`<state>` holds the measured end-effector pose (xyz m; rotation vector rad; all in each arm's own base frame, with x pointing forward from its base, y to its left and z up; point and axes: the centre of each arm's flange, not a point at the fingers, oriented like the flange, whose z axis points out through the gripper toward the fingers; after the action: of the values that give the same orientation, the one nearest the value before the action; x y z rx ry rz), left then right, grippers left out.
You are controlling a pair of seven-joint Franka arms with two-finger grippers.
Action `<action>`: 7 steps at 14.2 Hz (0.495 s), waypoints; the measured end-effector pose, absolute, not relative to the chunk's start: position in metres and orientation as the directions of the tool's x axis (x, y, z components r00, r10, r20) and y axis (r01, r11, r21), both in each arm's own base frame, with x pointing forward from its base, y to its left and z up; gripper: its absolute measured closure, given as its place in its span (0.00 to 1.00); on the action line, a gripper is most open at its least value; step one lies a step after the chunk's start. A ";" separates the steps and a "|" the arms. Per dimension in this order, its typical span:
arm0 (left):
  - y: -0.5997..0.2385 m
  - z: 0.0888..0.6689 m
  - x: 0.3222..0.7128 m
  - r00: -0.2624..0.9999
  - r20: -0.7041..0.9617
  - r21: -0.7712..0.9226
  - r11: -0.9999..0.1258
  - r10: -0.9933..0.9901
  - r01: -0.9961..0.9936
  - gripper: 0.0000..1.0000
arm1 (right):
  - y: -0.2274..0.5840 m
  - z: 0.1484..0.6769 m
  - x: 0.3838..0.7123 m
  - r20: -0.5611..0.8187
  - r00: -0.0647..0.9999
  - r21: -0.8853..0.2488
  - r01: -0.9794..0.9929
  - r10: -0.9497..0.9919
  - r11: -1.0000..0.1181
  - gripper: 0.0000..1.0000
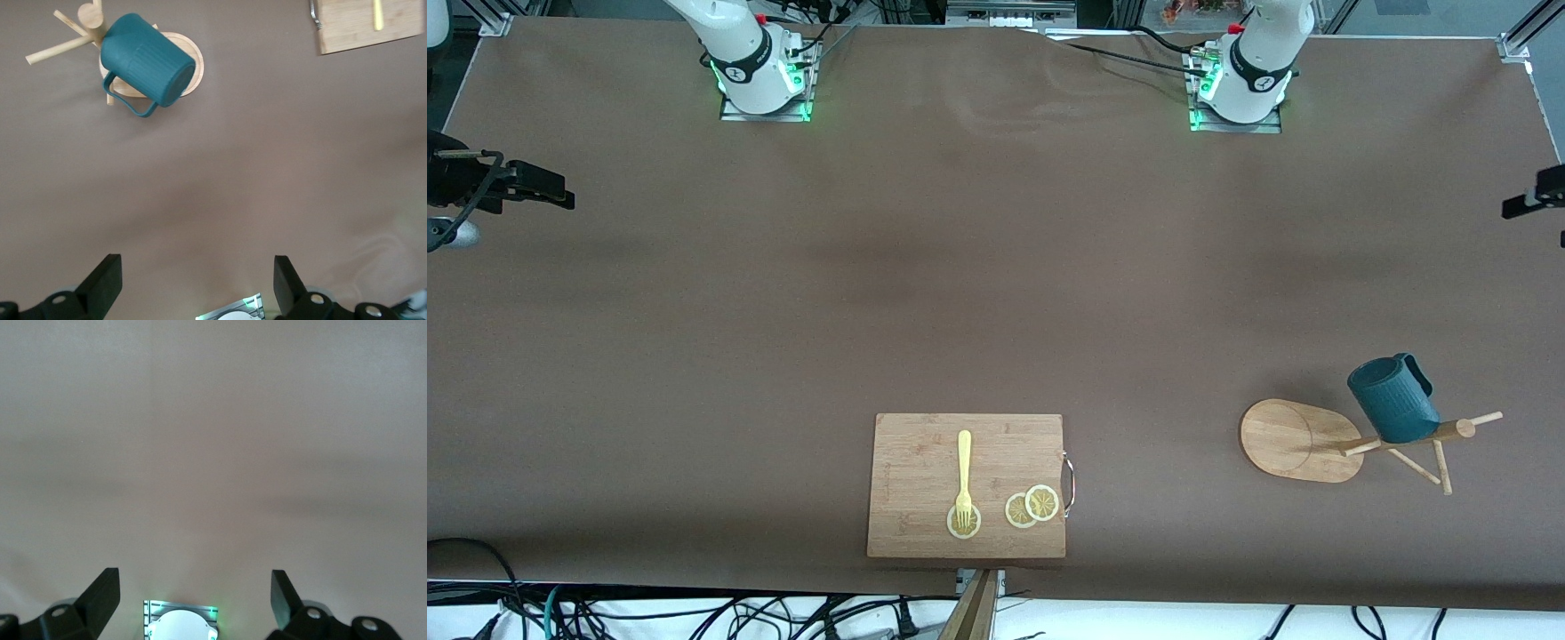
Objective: Pass cup and hang on rack
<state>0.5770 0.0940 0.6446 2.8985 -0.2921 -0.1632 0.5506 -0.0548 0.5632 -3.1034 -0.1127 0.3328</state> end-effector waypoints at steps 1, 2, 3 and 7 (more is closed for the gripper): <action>0.071 0.653 0.572 0.979 -0.090 0.190 -0.968 -0.185 -0.166 0.00 | -0.055 0.563 0.551 -0.211 0.975 -0.026 0.070 0.074 -0.997 0.00; 0.051 0.658 0.567 0.983 -0.091 0.146 -0.978 -0.161 -0.146 0.00 | -0.055 0.563 0.551 -0.211 0.975 -0.026 0.070 0.073 -0.997 0.00; 0.032 0.658 0.560 0.986 -0.092 0.111 -0.986 -0.136 -0.125 0.00 | -0.055 0.563 0.551 -0.211 0.975 -0.026 0.069 0.073 -0.997 0.00; -0.013 0.641 0.532 0.999 -0.027 0.017 -0.999 -0.034 -0.034 0.00 | -0.055 0.563 0.551 -0.211 0.975 -0.026 0.069 0.073 -0.997 0.00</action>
<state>0.5319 -0.0133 0.6408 3.1240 -0.0530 -0.0424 0.5506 -0.0551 0.5632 -3.1034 -0.1120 0.3327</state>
